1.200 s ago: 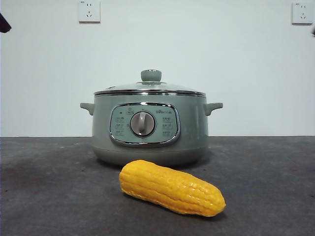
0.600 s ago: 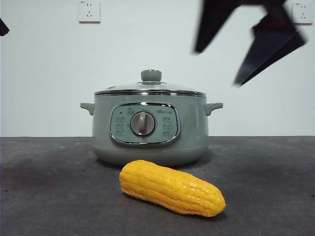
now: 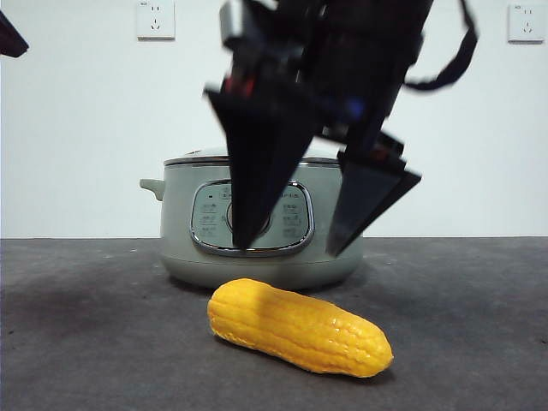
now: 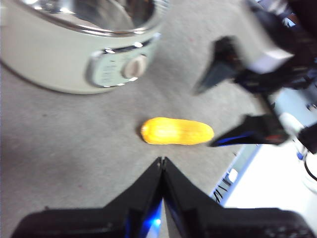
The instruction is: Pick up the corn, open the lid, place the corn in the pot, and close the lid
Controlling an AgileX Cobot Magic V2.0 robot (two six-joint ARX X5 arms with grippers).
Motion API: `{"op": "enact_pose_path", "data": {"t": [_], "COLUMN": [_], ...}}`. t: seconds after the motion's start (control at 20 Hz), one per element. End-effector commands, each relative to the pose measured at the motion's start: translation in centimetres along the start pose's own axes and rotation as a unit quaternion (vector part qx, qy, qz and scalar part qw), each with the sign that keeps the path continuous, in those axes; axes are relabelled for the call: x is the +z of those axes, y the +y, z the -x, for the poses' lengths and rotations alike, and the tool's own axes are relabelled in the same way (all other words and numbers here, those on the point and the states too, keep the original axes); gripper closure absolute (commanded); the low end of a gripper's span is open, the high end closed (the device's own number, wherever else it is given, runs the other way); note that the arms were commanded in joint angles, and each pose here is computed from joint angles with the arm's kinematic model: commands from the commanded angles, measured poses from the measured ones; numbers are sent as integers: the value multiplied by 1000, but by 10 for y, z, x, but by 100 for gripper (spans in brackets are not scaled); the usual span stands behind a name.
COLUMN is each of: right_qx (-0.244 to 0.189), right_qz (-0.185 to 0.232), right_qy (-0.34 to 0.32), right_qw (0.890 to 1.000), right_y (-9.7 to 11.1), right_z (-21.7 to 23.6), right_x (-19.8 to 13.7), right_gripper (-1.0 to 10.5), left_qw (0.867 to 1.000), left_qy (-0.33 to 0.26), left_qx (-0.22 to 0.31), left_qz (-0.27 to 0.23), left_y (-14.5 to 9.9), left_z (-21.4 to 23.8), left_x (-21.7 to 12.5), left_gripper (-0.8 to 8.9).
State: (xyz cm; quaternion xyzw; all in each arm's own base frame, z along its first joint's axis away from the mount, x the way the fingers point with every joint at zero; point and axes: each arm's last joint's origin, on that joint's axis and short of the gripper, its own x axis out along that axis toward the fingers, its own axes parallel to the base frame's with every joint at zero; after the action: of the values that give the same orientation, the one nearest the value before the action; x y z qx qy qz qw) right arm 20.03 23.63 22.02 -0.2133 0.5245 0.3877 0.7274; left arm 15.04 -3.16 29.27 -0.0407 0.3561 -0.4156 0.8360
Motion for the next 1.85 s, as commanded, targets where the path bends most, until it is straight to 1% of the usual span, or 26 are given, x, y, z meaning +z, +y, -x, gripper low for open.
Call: {"op": "enact_pose_path", "data": {"t": [0.05,0.25,0.35,0.4,0.6,0.65,0.7,0.75,0.8,0.85,0.95,1.05,1.15,1.25,1.35,1.45,1.6,1.65,1.7,1.75,1.85], "right_qx": [-3,-2,-2,-2,-1,-1,-1,-1,0,0,-1,-2,-2,-2,-3,-6,-10,-17,-28,-39,-46], "right_qz": [8,13,14,16,14,14,13,13,13,14,13,6,0,4,9,5,-8,-16,-24,-29,-42], "right_qy": [16,33,36,39,58,62,64,65,67,69,71,68,58,50,49,42,0,-16,-30,-42,-53], "right_qw": [1000,999,999,999,998,998,998,998,998,998,997,998,998,999,999,999,1000,1000,999,998,997], "right_y": [-1,-3,-4,-4,-5,-6,-6,-6,-6,-6,-6,-6,-4,-1,2,4,9,10,11,12,13], "right_z": [-15,-31,-37,-40,-52,-55,-56,-56,-56,-56,-56,-52,-35,-8,24,59,106,119,131,141,152], "right_x": [2,3,3,3,2,2,1,1,1,0,0,0,-1,-6,-17,-33,-56,-64,-70,-77,-84], "right_gripper": [321,332,460,485,487,538,668,749,885,969,958,958,958,958,958,957,958,958,958,958,958], "left_qw": [1000,1000,1000,1000,1000,1000,1000,1000,1000,1000,1000,1000,1000,1000,999,998,996,996,996,996,995], "left_qy": [0,4,5,5,5,5,5,5,5,5,4,-2,3,12,25,41,50,49,48,49,53], "left_qx": [-8,-17,-19,-19,-19,-19,-19,-19,-18,-18,-15,12,26,21,30,44,67,73,74,74,82], "left_qz": [-17,-23,-24,-24,-24,-24,-24,-24,-24,-24,-19,-1,5,6,1,-10,-28,-27,-26,-25,-18], "left_y": [-3,-6,-6,-6,-6,-6,-6,-6,-6,-6,-6,-3,0,3,8,11,17,19,19,20,21], "left_z": [-1,-4,-4,-4,-4,-4,-4,-4,-4,-4,-4,-5,-7,-12,-20,-32,-53,-61,-70,-78,-89], "left_x": [1,2,2,2,2,2,2,2,2,2,2,6,11,23,40,64,109,125,142,158,180], "left_gripper": [818,818,818,818,818,818,818,818,818,818,818,818,818,818,818,817,812,791,716,617,435]}}
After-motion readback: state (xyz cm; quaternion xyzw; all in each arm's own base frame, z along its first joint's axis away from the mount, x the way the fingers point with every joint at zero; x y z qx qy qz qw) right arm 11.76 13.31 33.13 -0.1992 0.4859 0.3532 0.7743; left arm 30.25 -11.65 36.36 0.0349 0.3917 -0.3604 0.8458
